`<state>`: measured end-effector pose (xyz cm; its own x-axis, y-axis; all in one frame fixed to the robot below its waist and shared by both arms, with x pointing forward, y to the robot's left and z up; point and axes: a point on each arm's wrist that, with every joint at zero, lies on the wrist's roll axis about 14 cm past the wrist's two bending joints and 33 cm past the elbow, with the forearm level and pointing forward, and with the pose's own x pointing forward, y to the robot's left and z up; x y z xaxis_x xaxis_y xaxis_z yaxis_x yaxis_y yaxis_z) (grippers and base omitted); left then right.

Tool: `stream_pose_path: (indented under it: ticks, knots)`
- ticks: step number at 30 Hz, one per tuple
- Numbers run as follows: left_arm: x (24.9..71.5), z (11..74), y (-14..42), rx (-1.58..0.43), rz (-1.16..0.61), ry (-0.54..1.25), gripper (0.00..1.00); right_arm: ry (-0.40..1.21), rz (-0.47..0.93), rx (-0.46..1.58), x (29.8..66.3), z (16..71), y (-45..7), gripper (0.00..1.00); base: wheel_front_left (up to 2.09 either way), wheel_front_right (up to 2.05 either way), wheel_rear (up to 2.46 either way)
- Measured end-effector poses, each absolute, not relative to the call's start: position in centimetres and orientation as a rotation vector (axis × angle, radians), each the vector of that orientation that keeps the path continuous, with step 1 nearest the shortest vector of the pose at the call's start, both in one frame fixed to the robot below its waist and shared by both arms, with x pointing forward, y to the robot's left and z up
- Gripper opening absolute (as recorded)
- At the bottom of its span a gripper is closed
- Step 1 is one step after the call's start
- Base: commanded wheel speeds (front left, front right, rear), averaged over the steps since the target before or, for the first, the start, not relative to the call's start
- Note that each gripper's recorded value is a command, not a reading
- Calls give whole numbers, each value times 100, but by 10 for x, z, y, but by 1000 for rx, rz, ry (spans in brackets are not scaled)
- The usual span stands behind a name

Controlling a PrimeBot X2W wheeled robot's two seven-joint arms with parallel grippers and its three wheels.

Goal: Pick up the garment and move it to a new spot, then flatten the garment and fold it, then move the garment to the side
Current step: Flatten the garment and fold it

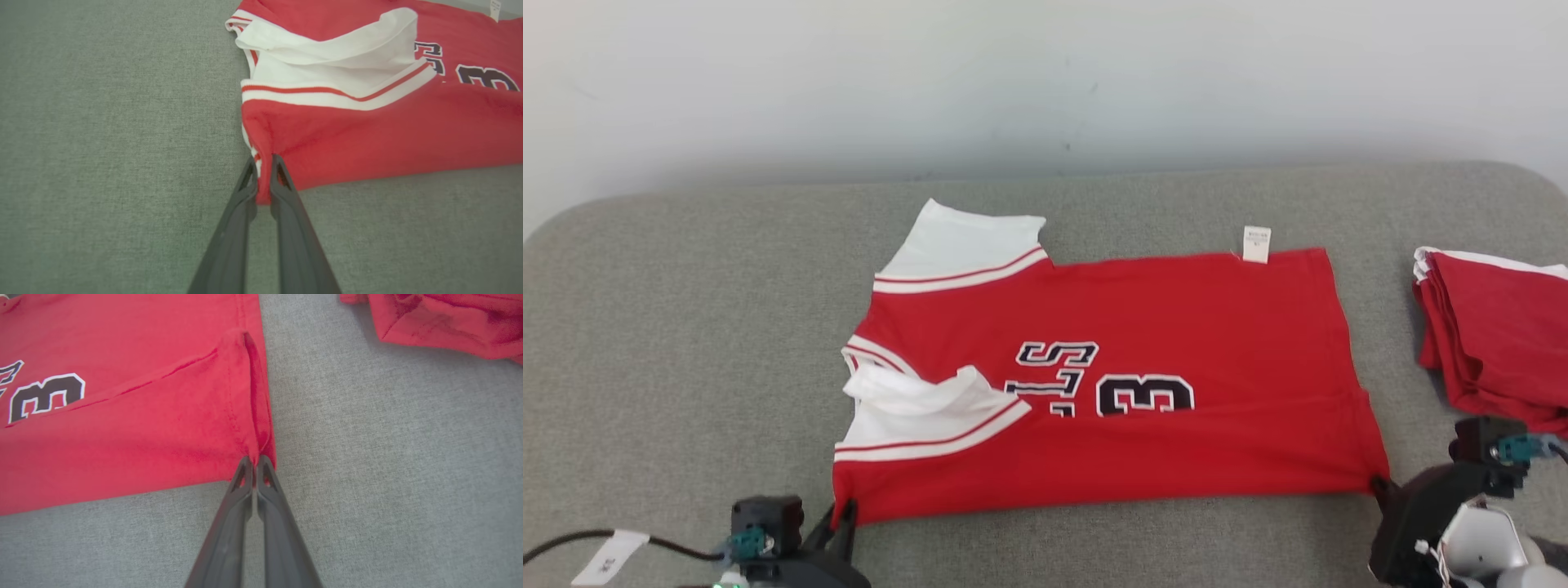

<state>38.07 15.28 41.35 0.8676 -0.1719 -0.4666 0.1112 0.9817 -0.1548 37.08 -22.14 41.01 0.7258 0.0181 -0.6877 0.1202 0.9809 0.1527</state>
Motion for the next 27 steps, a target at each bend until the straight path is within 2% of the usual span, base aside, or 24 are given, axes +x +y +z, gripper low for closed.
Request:
stream_pose_path:
  ticks: [8,23,24,25,26,27]
  knots:
    - [345,425,152,-162,-129,482,0,778,-75,197,332,414,-229,0,0,0,0]
    - [291,409,153,-185,-118,571,0,858,-72,262,276,391,-226,0,0,0,0]
    - [289,407,153,-182,-117,580,0,868,-60,261,274,388,-222,34,0,0,0]
    - [287,404,153,-182,-115,590,48,866,-51,267,273,387,-218,77,0,0,0]
    - [286,401,153,-190,-108,598,100,850,-49,278,275,388,-217,100,0,0,0]
    - [285,400,155,-194,-100,595,100,839,-46,278,275,388,-216,100,0,0,0]
